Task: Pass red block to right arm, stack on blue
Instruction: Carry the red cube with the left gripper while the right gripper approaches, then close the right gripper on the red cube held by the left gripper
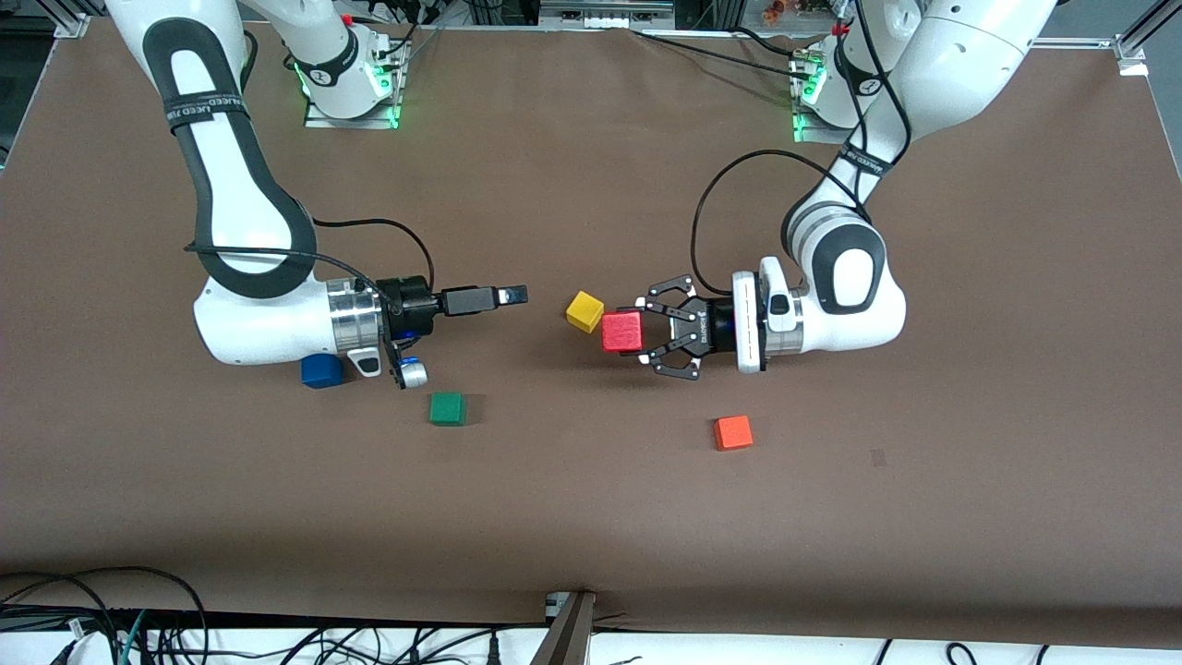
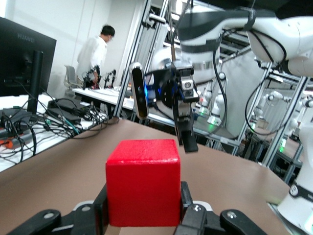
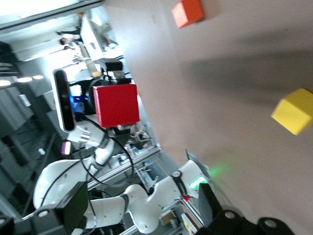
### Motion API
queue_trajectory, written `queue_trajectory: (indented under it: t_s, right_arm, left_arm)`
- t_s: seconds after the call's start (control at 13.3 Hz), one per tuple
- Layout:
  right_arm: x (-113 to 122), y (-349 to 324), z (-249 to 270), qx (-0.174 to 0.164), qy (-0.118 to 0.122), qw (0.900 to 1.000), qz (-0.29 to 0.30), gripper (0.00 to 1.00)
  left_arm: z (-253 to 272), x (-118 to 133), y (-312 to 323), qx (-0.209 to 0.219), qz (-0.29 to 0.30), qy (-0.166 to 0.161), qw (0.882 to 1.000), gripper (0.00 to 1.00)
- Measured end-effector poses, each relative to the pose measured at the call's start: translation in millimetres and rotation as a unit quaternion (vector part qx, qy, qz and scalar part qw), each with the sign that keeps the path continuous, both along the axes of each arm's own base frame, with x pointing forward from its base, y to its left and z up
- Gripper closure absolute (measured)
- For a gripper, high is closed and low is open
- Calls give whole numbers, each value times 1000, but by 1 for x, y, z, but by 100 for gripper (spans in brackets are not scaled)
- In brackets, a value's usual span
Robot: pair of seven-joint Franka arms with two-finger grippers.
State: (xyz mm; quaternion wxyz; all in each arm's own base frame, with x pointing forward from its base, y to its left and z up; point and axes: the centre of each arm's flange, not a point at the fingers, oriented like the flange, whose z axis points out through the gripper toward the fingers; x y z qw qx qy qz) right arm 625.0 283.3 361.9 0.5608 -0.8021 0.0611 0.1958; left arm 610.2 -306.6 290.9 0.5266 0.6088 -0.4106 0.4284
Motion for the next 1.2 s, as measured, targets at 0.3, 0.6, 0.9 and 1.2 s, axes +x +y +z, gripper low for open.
queue_trajectory:
  t_s: [0.3, 0.6, 0.9, 1.2]
  right_arm:
    - [-2, 18, -16, 34, -11, 999, -34, 0]
    - [-7, 37, -27, 35, -9, 999, -40, 0]
    - [-8, 41, -28, 34, -11, 998, -46, 4]
    - [-6, 40, -25, 39, -13, 998, -50, 42]
  left_arm:
    - [-7, -16, -38, -21, 29, -5, 999, 44]
    - [-12, -28, -62, -39, 47, 2, 998, 44]
    - [-14, -30, -66, -37, 50, 0, 998, 44]
    - [-14, -29, -65, -34, 53, -1, 998, 44]
